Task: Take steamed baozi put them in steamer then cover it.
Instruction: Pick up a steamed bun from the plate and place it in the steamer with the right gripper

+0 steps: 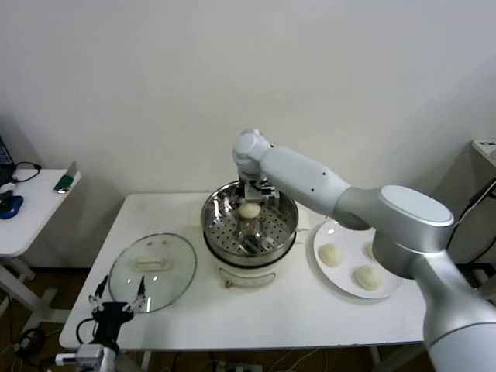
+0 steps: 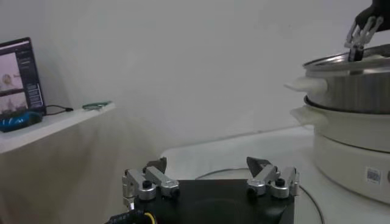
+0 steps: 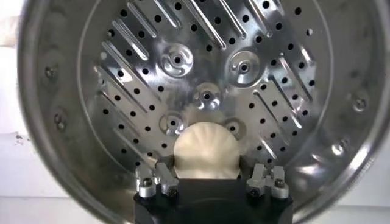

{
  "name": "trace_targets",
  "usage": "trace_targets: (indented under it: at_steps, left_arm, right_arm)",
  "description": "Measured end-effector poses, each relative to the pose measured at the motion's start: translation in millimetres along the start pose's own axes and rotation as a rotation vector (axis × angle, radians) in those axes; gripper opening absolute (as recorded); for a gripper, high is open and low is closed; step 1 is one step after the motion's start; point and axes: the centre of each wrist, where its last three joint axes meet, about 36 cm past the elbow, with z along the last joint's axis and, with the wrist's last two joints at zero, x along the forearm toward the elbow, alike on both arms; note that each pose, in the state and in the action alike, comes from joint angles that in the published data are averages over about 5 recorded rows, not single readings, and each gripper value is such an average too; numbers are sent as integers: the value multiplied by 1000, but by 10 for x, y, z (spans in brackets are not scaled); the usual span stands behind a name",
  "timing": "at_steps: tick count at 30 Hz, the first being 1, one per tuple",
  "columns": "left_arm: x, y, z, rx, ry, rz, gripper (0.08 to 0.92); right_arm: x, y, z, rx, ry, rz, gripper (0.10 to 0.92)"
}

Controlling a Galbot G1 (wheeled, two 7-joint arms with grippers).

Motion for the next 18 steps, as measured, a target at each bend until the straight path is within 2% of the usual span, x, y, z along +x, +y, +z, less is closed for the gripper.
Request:
trace_targets:
  at_steps: [6, 18]
  left_arm:
    - [4, -7, 5, -1, 1, 1, 823]
    - [7, -32, 5, -7, 2, 5, 823]
  right_arm:
    - [-67, 12, -8, 5, 1, -3, 817]
    - [251, 146, 105, -7, 23, 28, 823]
